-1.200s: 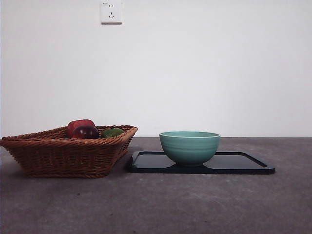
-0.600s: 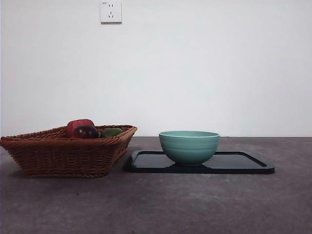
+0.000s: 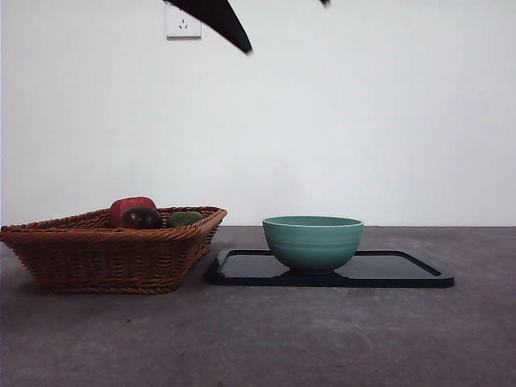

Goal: Pick up the wifruite, put it on the bowl, pick up the plate, put it on desk

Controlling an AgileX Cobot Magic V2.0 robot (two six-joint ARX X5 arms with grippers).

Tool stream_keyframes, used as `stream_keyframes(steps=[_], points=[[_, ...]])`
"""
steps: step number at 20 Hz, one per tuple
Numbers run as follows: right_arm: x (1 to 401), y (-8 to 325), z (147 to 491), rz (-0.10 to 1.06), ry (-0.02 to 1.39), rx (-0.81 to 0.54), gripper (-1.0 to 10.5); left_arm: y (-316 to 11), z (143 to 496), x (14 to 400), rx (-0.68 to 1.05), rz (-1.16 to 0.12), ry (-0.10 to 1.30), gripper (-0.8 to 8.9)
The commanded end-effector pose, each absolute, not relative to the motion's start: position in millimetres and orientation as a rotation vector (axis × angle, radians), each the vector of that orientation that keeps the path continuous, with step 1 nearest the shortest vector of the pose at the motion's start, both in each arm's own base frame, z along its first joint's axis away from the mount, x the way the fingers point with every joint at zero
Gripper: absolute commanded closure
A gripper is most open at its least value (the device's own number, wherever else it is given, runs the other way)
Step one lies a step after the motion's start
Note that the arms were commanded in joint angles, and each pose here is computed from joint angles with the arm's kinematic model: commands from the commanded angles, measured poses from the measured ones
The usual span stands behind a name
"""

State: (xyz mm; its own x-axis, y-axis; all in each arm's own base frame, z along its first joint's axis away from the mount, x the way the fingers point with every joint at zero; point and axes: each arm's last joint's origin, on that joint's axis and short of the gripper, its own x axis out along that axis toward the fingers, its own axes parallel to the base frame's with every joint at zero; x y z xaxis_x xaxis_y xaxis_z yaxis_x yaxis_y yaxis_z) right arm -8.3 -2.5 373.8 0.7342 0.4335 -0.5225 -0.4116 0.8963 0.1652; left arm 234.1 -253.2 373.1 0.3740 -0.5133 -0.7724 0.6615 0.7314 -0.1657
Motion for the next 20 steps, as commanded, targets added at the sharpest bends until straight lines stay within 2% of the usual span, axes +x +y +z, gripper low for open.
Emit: stream_keyframes(steps=[1,10,14,20], points=[[-9.5,-3.1,376.9,0.47,0.576,0.055,3.8,-272.7,367.5,256.8,0.237,-0.768,0.931,3.44],[-9.9,-3.3,376.1,0.467,0.585,0.052,3.8,-315.2,318.7,336.2,0.319,-0.729,1.025,3.35],[-11.2,-4.0,373.7,0.463,0.613,0.045,3.8,-325.2,282.8,352.7,0.367,-0.729,1.077,2.73],[-12.3,-4.5,372.0,0.461,0.635,0.041,3.8,-332.3,239.4,371.0,0.405,-0.697,1.124,2.73]])
